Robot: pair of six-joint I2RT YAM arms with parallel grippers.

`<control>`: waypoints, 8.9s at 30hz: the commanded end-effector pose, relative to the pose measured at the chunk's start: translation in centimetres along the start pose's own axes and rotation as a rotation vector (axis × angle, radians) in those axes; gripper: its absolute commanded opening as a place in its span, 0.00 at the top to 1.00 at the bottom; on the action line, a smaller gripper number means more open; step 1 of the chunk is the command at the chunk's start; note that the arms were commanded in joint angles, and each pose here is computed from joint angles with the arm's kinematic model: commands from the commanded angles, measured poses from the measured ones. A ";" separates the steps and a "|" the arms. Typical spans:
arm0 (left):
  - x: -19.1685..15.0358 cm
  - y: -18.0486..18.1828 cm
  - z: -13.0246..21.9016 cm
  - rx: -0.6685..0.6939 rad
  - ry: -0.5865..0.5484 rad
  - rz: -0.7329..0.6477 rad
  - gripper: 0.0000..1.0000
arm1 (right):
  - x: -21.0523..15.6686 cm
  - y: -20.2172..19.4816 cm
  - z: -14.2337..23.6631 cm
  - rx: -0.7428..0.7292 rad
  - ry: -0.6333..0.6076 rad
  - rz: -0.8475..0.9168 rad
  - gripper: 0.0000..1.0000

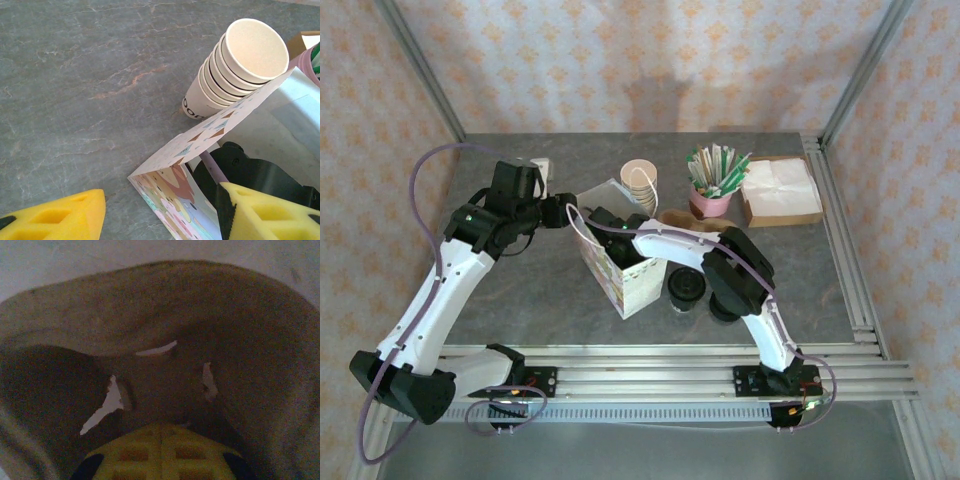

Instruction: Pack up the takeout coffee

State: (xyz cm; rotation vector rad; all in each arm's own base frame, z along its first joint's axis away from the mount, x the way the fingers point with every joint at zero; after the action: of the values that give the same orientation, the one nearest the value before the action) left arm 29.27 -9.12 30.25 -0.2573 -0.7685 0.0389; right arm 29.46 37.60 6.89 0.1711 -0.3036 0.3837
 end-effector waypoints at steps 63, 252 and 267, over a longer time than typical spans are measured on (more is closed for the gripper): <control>6.4 -0.4 -3.6 0.048 -0.097 0.012 0.35 | -3.5 -11.9 38.5 -0.042 -0.791 -0.145 0.44; 4.1 -7.9 11.5 -0.156 -0.002 -0.442 0.42 | -11.3 -11.2 17.7 -0.200 -0.122 -0.315 0.41; 9.1 -3.6 14.0 -0.072 -0.277 -0.100 0.36 | -9.9 -12.3 24.9 -0.211 -0.242 -0.243 0.42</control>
State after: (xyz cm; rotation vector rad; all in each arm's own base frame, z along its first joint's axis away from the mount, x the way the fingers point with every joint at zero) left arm 24.70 -9.55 46.32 -0.2246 -1.0179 -0.1725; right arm 19.37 19.02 23.87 0.0940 -0.5064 0.0563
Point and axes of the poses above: each hand's point on the last joint's axis, 136 mm out from that joint toward the fingers, its own z axis back along the fingers, its own y axis along the line the jaws close on, x = y × z, the point moved 3 cm from there along z, back along the fingers, and after that the axes turned 1 degree about -z, right-handed, at the moved point
